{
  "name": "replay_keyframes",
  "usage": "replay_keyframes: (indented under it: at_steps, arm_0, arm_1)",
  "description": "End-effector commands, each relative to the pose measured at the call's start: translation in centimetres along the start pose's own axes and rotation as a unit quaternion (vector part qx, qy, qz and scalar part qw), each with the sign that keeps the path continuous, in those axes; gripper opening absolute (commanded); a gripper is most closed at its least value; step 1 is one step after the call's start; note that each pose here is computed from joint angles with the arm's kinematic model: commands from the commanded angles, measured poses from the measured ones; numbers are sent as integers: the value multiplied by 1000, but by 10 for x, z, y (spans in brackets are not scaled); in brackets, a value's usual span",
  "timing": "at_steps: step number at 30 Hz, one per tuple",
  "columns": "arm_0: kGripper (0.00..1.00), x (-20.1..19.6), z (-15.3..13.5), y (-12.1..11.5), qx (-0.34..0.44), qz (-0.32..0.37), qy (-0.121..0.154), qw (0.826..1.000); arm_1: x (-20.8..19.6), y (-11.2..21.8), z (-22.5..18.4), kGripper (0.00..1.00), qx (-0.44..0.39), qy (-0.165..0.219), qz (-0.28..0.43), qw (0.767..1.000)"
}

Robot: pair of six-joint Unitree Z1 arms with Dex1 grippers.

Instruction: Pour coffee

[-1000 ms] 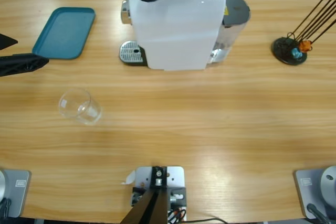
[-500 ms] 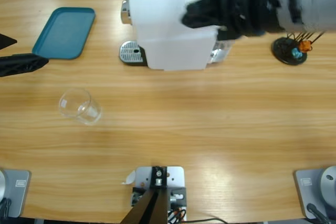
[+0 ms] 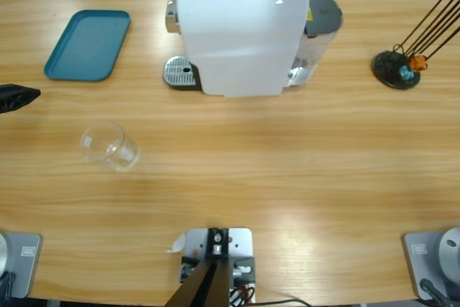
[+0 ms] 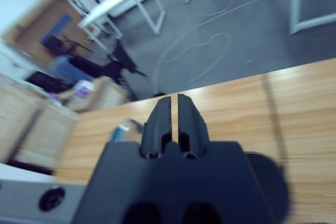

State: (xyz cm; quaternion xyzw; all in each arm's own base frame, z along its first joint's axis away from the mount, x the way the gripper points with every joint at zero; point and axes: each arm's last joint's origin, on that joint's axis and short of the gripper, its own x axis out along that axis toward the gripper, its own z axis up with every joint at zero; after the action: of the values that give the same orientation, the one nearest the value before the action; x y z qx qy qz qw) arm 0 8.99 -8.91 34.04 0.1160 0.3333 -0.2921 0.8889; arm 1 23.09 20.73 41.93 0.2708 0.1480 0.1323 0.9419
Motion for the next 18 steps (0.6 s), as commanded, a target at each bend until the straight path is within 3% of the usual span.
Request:
replay_keyframes:
  at_steps: [1, 8, 12, 18]
  arm_0:
    - [1000, 2, -13, 2, -8, -2, 19, 1000]
    - [1000, 5, -14, 1, -7, -1, 25, 1000]
    - [1000, 6, -15, 1, -7, -1, 27, 1000]
    - [1000, -1, -17, 3, -10, -3, 15, 1000]
  arm_1:
    - [47, 3, -33, 0, 11, 60, -1, 998]
    - [44, 16, -44, 0, 16, 77, 20, 997]
    - [38, 36, -71, 0, 32, 108, 38, 993]
    - [66, 42, -104, 0, 35, 144, 28, 989]
